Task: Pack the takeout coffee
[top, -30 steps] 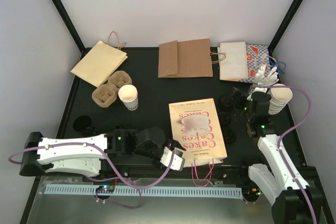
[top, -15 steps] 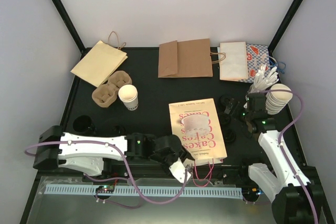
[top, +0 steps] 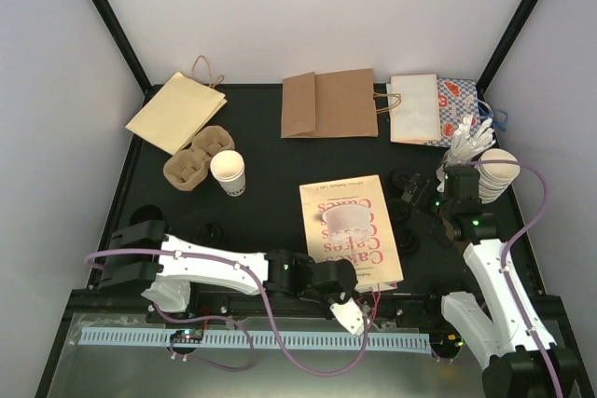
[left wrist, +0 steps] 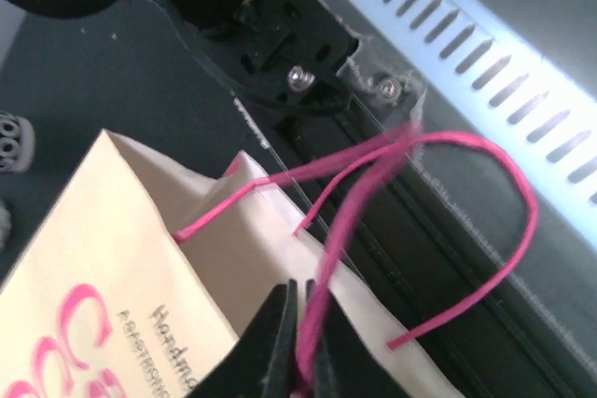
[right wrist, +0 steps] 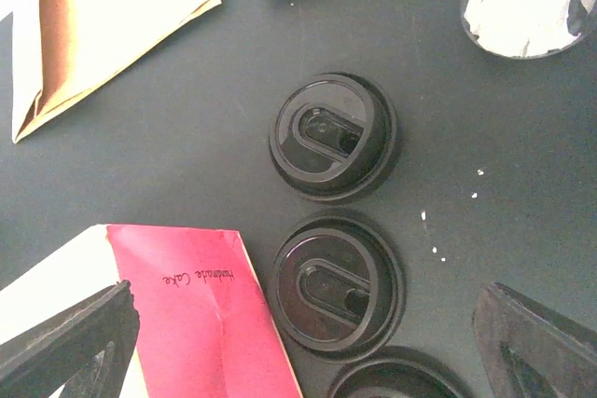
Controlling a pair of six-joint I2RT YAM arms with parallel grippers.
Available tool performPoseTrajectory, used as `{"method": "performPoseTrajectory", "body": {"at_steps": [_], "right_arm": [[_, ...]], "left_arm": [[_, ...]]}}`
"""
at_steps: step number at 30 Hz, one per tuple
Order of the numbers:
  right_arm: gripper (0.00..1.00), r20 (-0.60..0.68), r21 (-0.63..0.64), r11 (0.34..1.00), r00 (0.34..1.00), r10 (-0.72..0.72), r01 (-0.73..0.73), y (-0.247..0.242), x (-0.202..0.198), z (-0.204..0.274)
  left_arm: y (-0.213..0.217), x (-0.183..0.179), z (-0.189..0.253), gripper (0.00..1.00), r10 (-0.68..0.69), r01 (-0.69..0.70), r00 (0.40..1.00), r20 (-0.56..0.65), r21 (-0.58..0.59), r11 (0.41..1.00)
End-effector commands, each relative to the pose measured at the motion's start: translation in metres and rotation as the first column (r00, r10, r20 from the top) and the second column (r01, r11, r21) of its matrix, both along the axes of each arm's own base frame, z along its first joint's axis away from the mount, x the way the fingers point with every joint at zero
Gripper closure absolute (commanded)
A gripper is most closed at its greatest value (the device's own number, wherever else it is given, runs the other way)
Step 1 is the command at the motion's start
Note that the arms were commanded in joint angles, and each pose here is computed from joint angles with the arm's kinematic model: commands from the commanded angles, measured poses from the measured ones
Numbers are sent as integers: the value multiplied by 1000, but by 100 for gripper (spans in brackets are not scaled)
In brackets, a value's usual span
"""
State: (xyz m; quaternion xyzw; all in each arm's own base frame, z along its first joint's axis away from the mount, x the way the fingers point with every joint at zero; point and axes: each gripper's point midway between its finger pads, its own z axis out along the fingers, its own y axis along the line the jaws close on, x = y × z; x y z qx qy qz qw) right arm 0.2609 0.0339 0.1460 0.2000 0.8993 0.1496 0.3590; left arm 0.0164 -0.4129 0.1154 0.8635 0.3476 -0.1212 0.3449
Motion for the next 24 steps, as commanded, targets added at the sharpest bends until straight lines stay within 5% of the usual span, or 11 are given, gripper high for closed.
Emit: {"method": "performPoseTrajectory", "body": {"at_steps": [1, 8, 13, 17, 24], "right_arm": [[0, 1, -8, 1000, 1000, 20, -20, 1, -2, 12], [0, -40, 23, 990, 989, 142, -141, 19, -7, 11], [0, -87, 81, 966, 964, 251, -244, 38, -7, 15], [2, -98, 122, 951, 950, 297, -284, 50, -7, 19], [2, -225, 30, 978, 952, 209, -207, 41, -17, -1]], "left_arm": [[-18, 14, 37, 98, 90, -87, 996, 26, -117, 989], [9, 38, 80, 98, 286, -282, 958, -8, -185, 941], [36, 61, 140, 98, 433, -454, 891, -139, -306, 837], [58, 84, 158, 98, 505, -566, 823, -260, -294, 770], [80, 104, 178, 98, 546, -633, 771, -329, -301, 713]]}}
